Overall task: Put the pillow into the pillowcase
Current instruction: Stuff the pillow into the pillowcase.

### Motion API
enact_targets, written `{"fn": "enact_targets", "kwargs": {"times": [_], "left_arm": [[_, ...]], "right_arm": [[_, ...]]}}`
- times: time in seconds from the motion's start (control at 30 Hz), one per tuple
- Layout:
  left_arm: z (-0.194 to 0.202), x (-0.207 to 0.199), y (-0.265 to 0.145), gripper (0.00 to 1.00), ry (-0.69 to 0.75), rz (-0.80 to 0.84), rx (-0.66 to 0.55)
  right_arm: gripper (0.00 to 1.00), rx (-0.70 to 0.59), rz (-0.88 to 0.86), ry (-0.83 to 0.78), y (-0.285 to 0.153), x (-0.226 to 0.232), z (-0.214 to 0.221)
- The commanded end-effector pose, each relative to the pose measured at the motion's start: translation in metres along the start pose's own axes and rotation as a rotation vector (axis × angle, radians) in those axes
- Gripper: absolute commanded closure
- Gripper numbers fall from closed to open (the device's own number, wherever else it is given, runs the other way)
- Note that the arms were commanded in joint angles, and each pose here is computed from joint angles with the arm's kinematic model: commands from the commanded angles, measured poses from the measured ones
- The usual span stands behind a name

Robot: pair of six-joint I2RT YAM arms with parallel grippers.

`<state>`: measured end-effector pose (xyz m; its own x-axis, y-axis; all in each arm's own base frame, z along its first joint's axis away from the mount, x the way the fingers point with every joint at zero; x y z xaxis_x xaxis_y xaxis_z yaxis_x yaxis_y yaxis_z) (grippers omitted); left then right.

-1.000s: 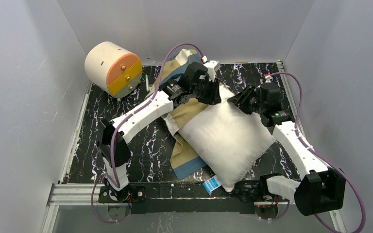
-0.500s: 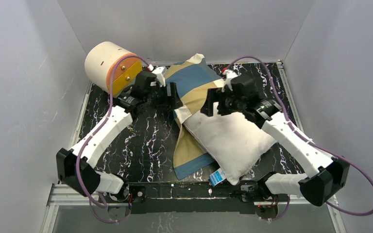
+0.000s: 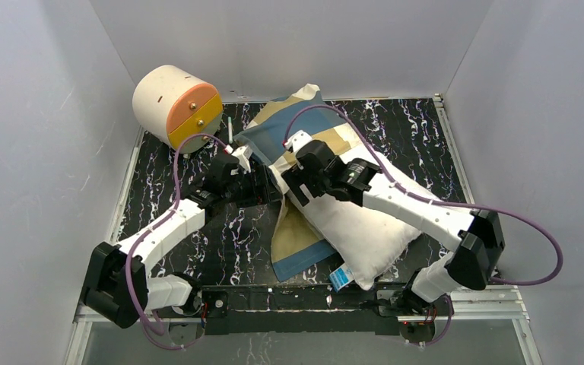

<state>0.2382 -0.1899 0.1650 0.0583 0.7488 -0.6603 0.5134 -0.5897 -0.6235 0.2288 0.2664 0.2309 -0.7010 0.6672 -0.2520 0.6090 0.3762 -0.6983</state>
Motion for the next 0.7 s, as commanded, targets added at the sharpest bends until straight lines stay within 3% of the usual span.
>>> {"fn": "enact_targets", "kwargs": {"times": [0.0,0.13,0.27,0.37,0.47,0.5,0.53,0.6,0.67], "left_arm": [[-0.003,-0.008,0.002,0.21,-0.001,0.096,-0.059],[0.010,0.006,0.023,0.22,-0.051,0.078,0.010],[0.021,0.017,0.042,0.23,-0.109,0.074,0.015],[0.019,0.021,0.050,0.44,-0.116,0.065,0.002],[0.009,0.019,0.055,0.79,-0.057,0.023,0.019],[0.007,0.018,0.055,0.89,-0.040,0.009,0.032],[0.001,0.013,0.054,0.97,-0.022,0.010,0.030],[-0.010,0.001,0.048,1.00,0.004,0.030,0.009],[-0.023,-0.016,0.039,1.00,0.014,0.071,-0.025]], "right_arm": [[0.01,0.031,0.115,-0.087,0.005,0.001,-0.005],[0.01,0.060,0.132,-0.104,0.026,0.015,0.007],[0.01,0.123,0.274,-0.064,0.051,0.012,0.027],[0.02,0.125,0.382,0.002,0.065,0.005,0.030],[0.11,0.057,0.336,0.108,0.077,0.012,0.022],[0.18,0.038,0.317,0.135,0.080,0.015,0.020],[0.34,0.023,0.290,0.165,0.084,0.019,0.018],[0.65,-0.002,0.250,0.224,0.092,0.024,0.013],[0.88,-0.080,0.109,0.302,0.104,0.030,-0.005]]}}
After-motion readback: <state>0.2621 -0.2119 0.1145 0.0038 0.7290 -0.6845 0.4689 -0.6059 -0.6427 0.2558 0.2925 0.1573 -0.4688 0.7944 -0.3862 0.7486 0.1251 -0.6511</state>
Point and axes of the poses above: each gripper's point midway between its finger pads, its own y axis out along the fingers, its own x axis along the line the jaws close on, z = x × y, the point moved 5 cm from there along -y, back along the fingers, and after that the axes turned 9 degrees about -y, right-handed, at the moved point
